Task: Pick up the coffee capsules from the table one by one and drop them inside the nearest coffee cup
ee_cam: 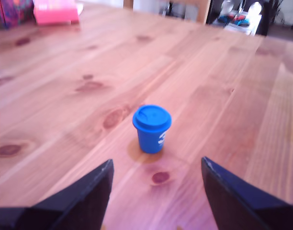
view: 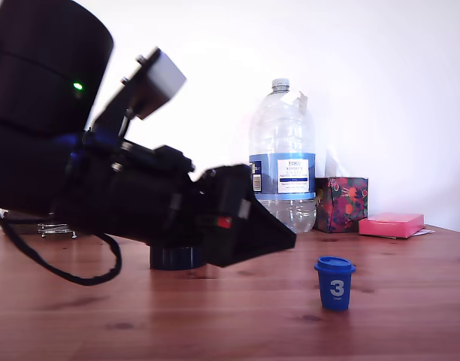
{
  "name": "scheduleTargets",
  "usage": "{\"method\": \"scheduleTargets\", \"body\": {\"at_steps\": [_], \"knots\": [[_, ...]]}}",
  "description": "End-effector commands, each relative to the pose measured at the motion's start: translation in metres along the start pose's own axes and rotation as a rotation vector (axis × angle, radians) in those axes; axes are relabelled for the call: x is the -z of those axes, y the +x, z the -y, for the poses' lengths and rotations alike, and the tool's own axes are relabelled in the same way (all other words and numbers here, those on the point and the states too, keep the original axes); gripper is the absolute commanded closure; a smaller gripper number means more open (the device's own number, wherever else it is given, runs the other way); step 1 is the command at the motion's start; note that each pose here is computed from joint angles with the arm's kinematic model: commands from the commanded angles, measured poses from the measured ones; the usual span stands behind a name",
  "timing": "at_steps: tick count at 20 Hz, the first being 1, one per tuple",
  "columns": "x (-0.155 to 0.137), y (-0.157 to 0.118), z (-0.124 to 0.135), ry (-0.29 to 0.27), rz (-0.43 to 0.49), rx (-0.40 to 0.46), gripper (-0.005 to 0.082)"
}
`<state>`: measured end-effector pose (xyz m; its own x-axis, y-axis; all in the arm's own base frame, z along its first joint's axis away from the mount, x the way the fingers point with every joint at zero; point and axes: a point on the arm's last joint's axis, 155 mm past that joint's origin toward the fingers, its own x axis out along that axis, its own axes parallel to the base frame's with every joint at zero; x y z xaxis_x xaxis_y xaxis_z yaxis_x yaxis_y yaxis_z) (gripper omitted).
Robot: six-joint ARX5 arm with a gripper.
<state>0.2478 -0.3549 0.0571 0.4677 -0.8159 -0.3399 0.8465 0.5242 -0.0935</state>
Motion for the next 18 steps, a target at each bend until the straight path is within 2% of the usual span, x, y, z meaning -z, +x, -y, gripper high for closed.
{"method": "scheduleTargets", "body": {"at_steps": [1, 10, 15, 18], "knots": [[0.006, 0.005, 0.001, -0.005, -0.025, 0.005, 0.0235], [0.013, 0.051, 0.005, -0.007, -0.090, 0.022, 0.0235], [0.011, 0.077, 0.005, -0.043, -0.117, 0.023, 0.0236], [0.016, 0.086, 0.006, -0.058, -0.165, 0.029, 0.0236]]}}
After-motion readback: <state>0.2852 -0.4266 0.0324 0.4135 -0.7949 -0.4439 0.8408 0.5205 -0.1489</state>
